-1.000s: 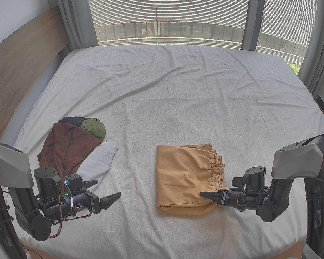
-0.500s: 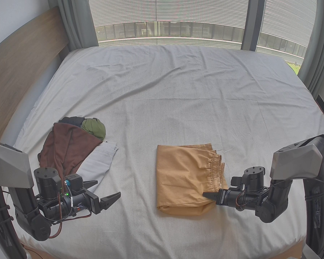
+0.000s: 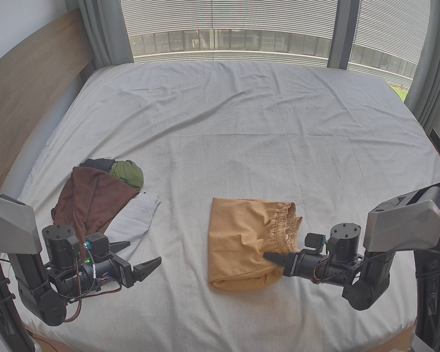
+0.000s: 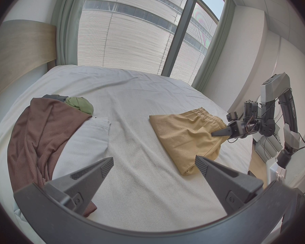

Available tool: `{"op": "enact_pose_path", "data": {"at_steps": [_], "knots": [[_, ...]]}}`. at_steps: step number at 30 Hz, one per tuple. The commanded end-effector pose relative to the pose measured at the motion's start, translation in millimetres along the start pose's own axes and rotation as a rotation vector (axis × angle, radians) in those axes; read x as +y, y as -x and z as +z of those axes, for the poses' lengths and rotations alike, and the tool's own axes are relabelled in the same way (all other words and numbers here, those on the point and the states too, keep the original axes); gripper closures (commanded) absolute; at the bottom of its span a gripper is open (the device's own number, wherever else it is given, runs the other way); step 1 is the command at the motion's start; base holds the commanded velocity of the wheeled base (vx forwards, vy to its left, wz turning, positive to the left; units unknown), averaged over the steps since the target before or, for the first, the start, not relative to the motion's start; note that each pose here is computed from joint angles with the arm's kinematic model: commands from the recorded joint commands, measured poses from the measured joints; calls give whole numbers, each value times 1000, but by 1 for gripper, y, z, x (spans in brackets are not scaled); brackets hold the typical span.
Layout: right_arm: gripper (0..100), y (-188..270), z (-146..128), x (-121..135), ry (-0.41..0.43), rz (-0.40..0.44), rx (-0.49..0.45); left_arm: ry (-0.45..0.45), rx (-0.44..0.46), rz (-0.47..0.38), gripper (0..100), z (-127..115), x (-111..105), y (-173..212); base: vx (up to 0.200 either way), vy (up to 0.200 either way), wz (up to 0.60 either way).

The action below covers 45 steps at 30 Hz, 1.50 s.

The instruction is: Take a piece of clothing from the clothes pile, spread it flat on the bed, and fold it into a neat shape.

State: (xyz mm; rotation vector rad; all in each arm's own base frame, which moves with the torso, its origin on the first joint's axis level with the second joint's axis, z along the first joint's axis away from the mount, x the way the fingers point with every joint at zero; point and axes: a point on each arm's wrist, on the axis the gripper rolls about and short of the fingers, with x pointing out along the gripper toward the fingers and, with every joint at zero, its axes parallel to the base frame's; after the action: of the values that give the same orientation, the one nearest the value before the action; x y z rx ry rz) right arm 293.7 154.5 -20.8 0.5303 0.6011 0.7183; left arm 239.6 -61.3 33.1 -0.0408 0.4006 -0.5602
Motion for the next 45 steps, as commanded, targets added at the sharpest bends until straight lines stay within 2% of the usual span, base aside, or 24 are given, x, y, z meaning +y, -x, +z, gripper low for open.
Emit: {"op": "enact_pose_path", "data": {"at_steps": [1, 15, 19, 26, 35, 45], "knots": [[100, -2, 12, 17, 34, 65, -34, 3, -17, 20, 0, 3, 4, 3, 0, 0, 0], [100, 16, 63, 61, 93, 230, -168, 4, -11, 21, 0, 2, 5, 4, 0, 0, 0], [100, 12, 69, 63, 95, 232, -171, 3, -14, 21, 0, 3, 4, 5, 0, 0, 0], [100, 8, 102, 83, 116, 259, -208, 3, -13, 21, 0, 2, 4, 5, 0, 0, 0], [100, -3, 135, 88, 124, 266, -231, 5, -8, 21, 0, 2, 4, 5, 0, 0, 0], [100, -13, 157, 88, 131, 267, -251, 7, -7, 18, 0, 1, 4, 5, 0, 0, 0]]}}
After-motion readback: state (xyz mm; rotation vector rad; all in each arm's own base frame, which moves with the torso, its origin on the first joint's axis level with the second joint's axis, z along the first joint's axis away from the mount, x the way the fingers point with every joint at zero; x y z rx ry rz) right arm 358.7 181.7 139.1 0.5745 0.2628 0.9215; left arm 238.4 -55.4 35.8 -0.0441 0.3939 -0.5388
